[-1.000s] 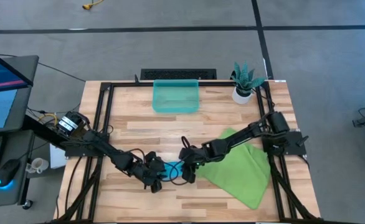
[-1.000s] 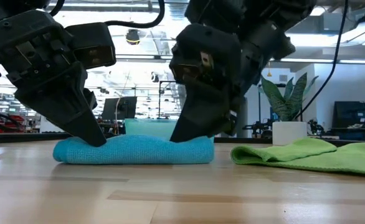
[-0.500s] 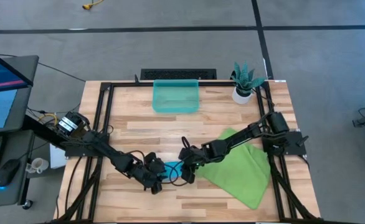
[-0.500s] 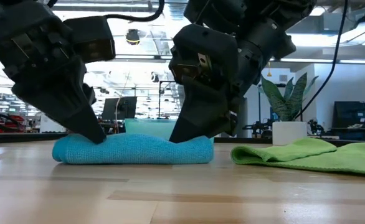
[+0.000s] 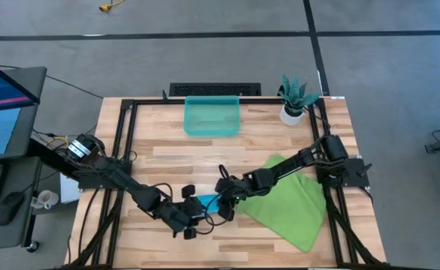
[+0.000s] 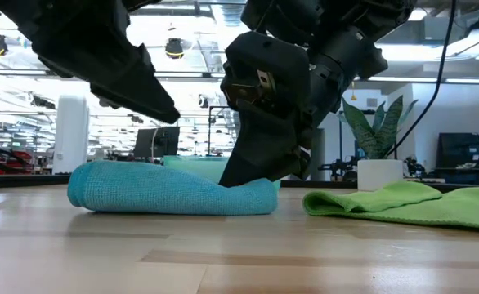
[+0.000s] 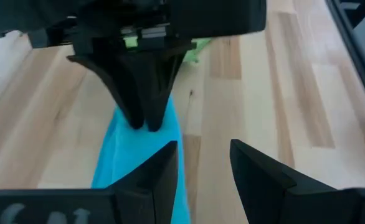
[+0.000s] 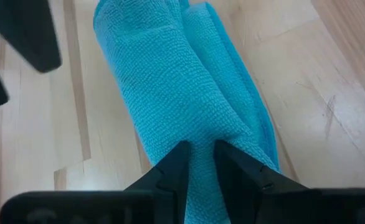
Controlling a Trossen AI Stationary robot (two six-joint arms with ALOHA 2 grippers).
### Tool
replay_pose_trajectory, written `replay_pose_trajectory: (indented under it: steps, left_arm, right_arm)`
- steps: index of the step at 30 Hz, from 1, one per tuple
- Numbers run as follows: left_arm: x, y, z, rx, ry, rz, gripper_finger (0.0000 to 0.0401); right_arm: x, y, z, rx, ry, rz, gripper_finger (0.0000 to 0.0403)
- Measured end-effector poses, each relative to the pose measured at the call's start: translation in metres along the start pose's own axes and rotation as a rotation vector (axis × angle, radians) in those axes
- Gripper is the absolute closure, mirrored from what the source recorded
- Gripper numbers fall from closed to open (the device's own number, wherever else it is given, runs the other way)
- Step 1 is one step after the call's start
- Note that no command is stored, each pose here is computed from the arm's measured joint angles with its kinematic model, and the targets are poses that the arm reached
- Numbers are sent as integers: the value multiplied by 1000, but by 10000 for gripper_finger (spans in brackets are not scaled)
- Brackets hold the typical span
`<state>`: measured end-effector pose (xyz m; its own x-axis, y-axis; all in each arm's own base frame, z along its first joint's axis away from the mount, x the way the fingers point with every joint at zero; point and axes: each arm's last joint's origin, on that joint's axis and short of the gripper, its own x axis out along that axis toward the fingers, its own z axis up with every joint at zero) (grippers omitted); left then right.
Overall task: Roll microfiber towels into tight, uniform cylinder then place into a basket
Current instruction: Roll the blue microfiber cloth
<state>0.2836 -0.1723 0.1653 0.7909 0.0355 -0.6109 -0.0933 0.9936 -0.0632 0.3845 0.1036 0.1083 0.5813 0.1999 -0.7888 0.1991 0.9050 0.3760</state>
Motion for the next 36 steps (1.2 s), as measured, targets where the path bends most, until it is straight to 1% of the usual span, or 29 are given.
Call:
replay_pose_trajectory:
  steps: [3,9,14,20,26,29,36]
  left_arm:
    - [11,3,-3,-22,9,8,262]
    - [38,12,-23,-73,119,35,262]
    - [47,12,-31,-130,153,43,262]
    - [39,10,-35,-143,185,75,262]
    - [19,3,-26,-108,214,67,262]
    - [12,1,-28,-142,248,89,262]
    - [10,6,-42,-251,253,127,262]
  right_arm:
    - [0,0,0,0,-1,0,296]
    - [0,1,1,-2,-9,6,296]
    - [0,1,0,-2,-6,8,296]
    - [0,1,0,-1,-3,5,296]
    - [0,1,1,-1,-7,8,296]
    - [0,1,1,0,-6,8,296]
    - [0,1,1,-1,-6,8,296]
